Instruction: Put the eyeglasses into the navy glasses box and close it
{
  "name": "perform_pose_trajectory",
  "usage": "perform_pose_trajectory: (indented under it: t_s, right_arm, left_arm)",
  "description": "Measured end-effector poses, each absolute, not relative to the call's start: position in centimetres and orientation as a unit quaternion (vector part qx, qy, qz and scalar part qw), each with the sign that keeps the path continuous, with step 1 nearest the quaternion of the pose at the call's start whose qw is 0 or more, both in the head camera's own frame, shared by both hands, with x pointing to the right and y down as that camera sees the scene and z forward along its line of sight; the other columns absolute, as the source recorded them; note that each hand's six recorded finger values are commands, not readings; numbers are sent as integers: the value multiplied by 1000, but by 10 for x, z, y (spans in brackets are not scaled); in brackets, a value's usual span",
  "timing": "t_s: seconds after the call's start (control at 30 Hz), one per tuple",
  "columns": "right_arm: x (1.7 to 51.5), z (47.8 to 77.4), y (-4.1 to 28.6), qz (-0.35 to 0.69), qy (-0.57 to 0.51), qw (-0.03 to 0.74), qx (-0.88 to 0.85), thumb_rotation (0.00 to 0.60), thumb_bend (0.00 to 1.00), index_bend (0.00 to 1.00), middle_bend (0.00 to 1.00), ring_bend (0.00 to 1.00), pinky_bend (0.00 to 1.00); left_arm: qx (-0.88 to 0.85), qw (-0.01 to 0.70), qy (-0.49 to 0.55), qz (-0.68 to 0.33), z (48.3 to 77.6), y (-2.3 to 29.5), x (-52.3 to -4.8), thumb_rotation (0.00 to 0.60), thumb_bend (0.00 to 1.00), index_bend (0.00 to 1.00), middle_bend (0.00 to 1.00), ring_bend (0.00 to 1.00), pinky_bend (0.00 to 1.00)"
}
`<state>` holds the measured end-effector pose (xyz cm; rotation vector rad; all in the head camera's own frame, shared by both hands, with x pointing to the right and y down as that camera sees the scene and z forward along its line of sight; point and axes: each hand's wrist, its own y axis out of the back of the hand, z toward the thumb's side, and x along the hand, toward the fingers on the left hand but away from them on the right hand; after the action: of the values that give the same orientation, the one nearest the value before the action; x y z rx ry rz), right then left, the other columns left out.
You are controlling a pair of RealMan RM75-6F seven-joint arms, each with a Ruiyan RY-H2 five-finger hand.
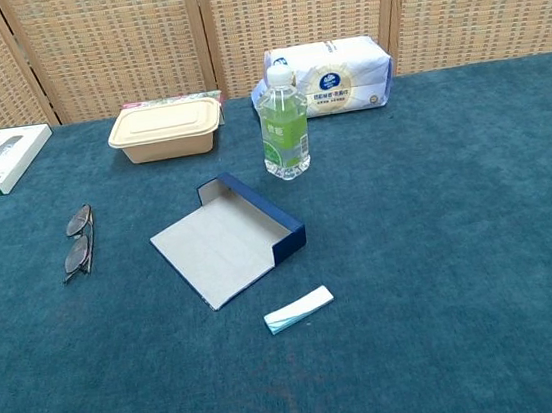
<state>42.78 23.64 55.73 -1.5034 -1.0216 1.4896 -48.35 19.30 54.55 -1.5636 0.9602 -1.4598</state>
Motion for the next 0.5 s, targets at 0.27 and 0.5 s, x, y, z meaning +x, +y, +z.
perform_pose_trajectory:
  t_s: [0.27,0.5]
  right_arm:
    - [425,561,231,586,-396,391,-589,600,221,12,0,0,0]
    - [425,563,231,590,-394,392,-586,600,208,4,0,0,0]
  left_arm:
    - [-609,527,273,-526,582,138,-474,600,68,66,0,0,0]
    - [-626,586,189,-479,633,93,-447,600,74,156,0,0,0]
